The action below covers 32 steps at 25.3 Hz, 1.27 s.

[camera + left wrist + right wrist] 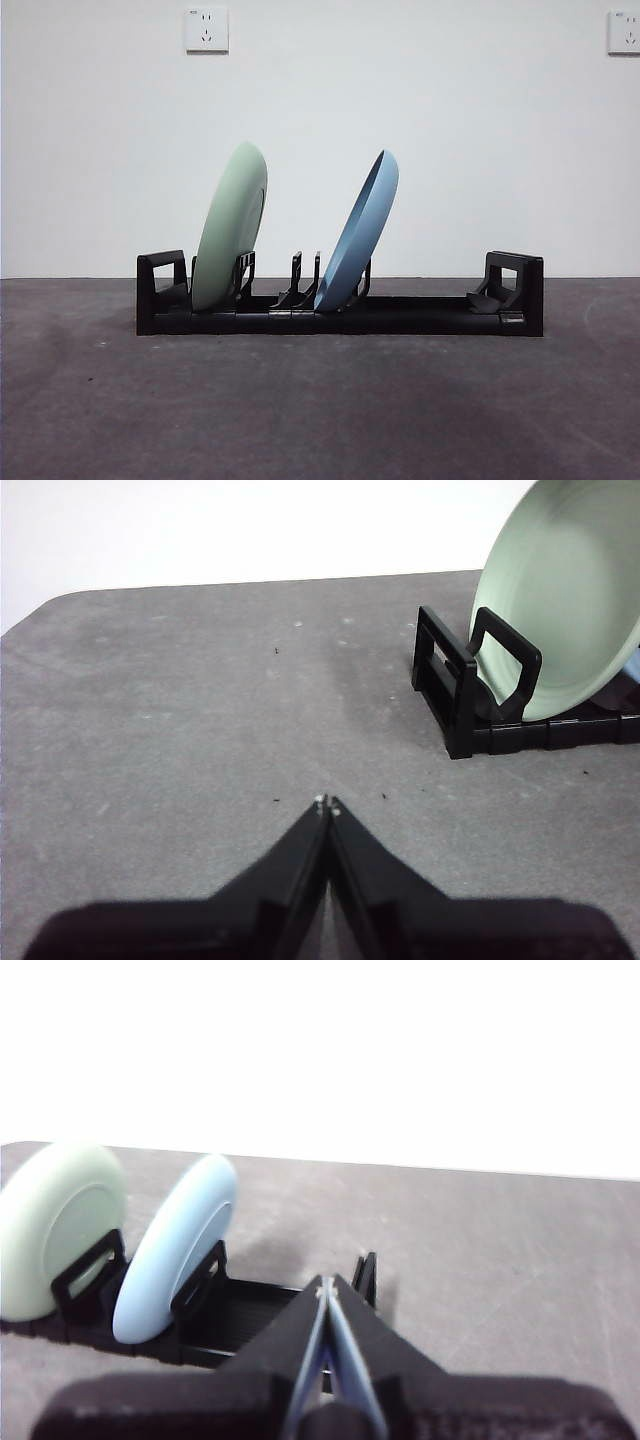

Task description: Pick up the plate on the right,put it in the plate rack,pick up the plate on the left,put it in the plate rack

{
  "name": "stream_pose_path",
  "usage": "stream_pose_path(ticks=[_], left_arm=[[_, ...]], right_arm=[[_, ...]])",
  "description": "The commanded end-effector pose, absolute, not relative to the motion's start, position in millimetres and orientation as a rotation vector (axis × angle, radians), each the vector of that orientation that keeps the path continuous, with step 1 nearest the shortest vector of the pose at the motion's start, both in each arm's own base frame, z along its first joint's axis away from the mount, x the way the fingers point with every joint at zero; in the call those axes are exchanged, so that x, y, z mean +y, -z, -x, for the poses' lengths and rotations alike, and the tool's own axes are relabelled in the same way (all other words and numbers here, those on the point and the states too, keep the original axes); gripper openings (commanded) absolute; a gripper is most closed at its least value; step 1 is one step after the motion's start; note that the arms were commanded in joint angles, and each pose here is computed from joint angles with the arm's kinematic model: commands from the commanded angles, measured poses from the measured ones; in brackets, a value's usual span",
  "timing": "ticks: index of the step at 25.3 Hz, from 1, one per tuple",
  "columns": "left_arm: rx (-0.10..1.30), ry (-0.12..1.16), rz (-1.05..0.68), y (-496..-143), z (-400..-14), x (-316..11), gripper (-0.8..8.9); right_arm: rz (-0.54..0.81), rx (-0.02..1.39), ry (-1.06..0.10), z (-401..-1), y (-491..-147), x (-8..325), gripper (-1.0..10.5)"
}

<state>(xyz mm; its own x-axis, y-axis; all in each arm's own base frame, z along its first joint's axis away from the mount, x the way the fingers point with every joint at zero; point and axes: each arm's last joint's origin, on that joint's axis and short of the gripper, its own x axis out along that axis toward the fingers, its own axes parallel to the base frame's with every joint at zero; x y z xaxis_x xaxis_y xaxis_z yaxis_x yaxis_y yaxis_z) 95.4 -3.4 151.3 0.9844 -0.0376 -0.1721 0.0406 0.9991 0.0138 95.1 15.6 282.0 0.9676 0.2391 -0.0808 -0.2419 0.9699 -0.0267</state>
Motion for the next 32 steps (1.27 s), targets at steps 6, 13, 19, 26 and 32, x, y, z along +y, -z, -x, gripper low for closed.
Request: stream_pose_path(ticks=[6,13,19,26,32], left_arm=[[0.185,0.036,-0.011,-147,-96,-3,-0.03],[0.185,0.036,-0.011,-147,-96,-3,-0.03],[0.184,0.036,-0.011,-147,-96,-3,-0.03],[0.184,0.035,-0.012,-147,-96,-3,-0.03],[0.184,0.035,-0.012,-147,-96,-3,-0.03]], right_arm=[[0.006,0.105,-0.172,-97,-193,7,0.0],[-0.093,0.117,-0.144,-95,-159,6,0.0],[-0.115,0.180,-0.146,-96,-149,7,0.0],[-0.136,0.180,-0.154,-96,-149,8,0.0],[-0.137,0.180,-0.154,-96,-149,8,0.0]])
